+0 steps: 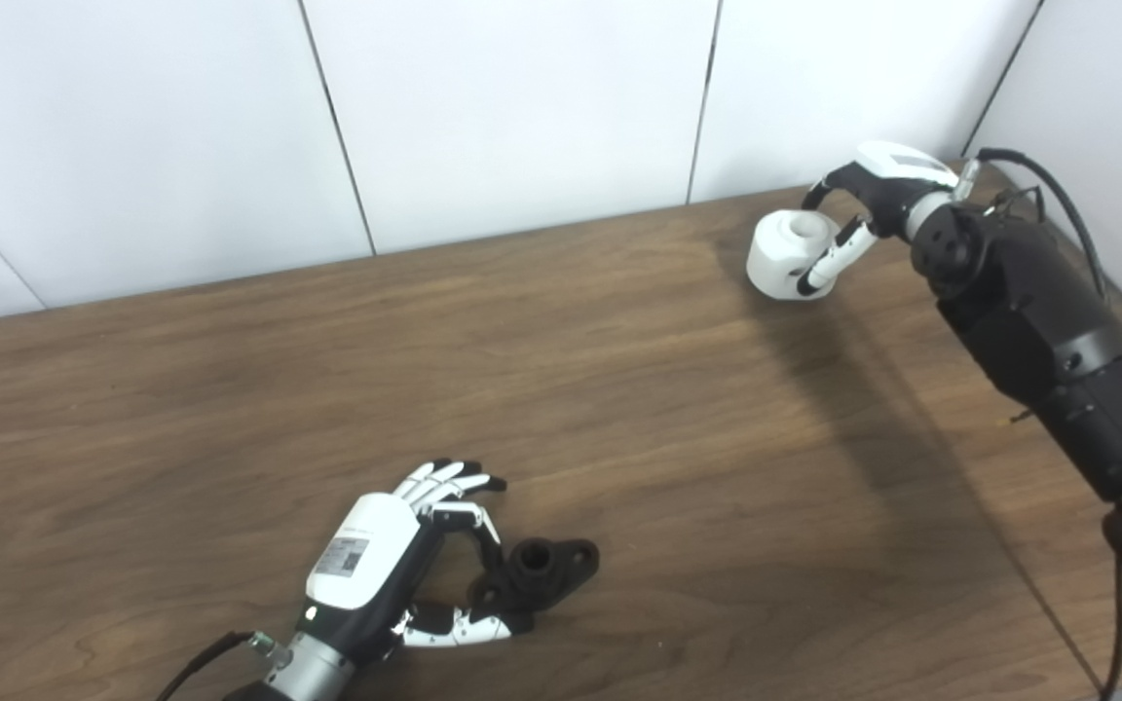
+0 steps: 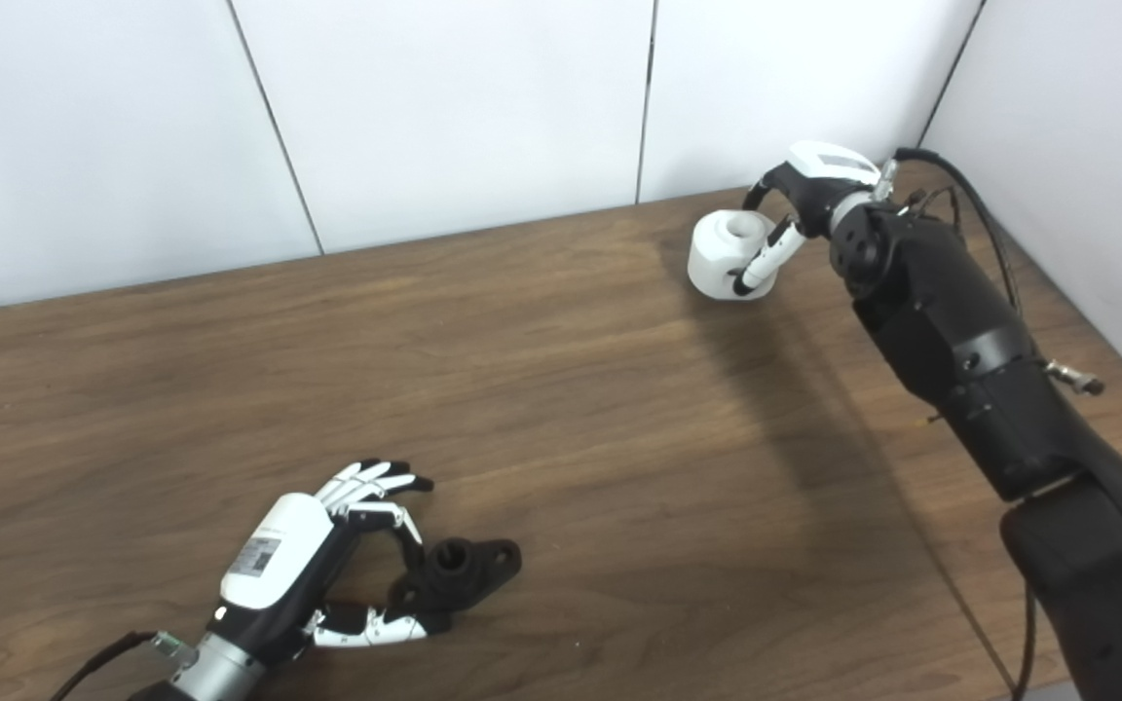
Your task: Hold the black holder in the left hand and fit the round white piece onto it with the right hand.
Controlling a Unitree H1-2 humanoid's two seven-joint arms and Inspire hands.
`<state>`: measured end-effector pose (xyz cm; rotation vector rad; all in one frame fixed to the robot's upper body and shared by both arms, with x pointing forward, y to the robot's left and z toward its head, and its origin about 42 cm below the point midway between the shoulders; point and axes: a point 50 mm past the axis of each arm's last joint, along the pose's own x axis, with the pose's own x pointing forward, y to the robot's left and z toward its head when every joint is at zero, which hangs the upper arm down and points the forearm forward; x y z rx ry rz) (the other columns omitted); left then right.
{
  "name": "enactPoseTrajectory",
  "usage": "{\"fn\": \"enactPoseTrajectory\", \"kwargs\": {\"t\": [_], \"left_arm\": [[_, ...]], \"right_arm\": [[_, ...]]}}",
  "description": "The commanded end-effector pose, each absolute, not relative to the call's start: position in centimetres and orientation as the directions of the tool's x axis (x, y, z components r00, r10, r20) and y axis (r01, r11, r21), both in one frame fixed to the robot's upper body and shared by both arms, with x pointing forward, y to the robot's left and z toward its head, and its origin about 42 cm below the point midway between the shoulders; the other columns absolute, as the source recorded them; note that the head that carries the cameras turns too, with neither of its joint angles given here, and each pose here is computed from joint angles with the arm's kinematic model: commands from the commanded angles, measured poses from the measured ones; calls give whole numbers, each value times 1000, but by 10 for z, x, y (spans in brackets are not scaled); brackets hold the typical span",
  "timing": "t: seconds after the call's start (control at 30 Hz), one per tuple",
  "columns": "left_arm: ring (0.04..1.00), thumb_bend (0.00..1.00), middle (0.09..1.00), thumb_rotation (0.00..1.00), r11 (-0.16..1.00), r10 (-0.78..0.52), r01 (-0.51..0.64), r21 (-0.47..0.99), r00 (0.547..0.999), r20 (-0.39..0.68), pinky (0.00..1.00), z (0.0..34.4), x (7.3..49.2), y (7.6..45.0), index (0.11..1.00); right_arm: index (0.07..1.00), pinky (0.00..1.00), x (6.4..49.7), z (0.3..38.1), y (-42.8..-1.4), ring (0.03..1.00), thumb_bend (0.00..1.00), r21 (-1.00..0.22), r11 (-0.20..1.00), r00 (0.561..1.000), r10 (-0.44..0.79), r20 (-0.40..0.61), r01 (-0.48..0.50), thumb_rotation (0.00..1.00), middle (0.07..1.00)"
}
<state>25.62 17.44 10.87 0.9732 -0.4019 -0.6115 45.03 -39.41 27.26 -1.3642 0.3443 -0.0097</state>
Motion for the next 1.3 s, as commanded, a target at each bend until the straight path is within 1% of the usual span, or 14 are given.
{"fn": "enactPoseTrajectory", "kwargs": {"t": [0.0, 0.1, 0.37, 0.5, 0.77, 0.87, 1.07, 1.13, 1.27], "left_arm": [[892, 513, 820, 59, 294, -641, 430, 854, 751, -157, 910, 76, 243, 177, 489], [893, 514, 821, 58, 295, -641, 429, 854, 752, -157, 913, 77, 243, 178, 490], [887, 514, 815, 58, 302, -638, 422, 855, 755, -147, 909, 75, 244, 178, 489], [891, 514, 818, 58, 300, -635, 424, 854, 757, -152, 914, 75, 244, 179, 489], [892, 513, 816, 59, 301, -638, 422, 855, 756, -148, 912, 72, 245, 179, 489], [894, 513, 820, 60, 296, -640, 424, 856, 754, -152, 916, 72, 245, 179, 489], [895, 512, 821, 61, 294, -638, 421, 858, 755, -152, 913, 72, 244, 178, 490], [895, 513, 820, 60, 297, -636, 422, 856, 756, -153, 914, 73, 244, 177, 490], [896, 513, 820, 60, 298, -636, 423, 856, 756, -153, 917, 73, 244, 176, 489]], "right_arm": [[733, 990, 457, 318, -400, 981, 878, -983, 154, 969, -209, -129, -98, 239, 904], [731, 975, 456, 318, -400, 981, 883, -983, 148, 969, -207, -134, -104, 244, 905], [707, 956, 455, 318, -399, 978, 878, -983, 156, 972, -197, -132, -102, 219, 908], [691, 910, 457, 315, -397, 974, 876, -983, 161, 972, -197, -125, -94, 212, 906], [690, 893, 459, 311, -393, 979, 869, -979, 182, 973, -191, -130, -96, 205, 908], [689, 901, 460, 311, -392, 981, 867, -979, 182, 973, -189, -131, -96, 194, 908], [663, 917, 461, 310, -391, 970, 856, -980, 177, 976, -181, -124, -91, 170, 890], [653, 896, 461, 310, -391, 966, 847, -980, 179, 976, -178, -122, -90, 161, 883], [625, 904, 461, 310, -391, 960, 817, -980, 181, 979, -170, -116, -85, 133, 867]]}}
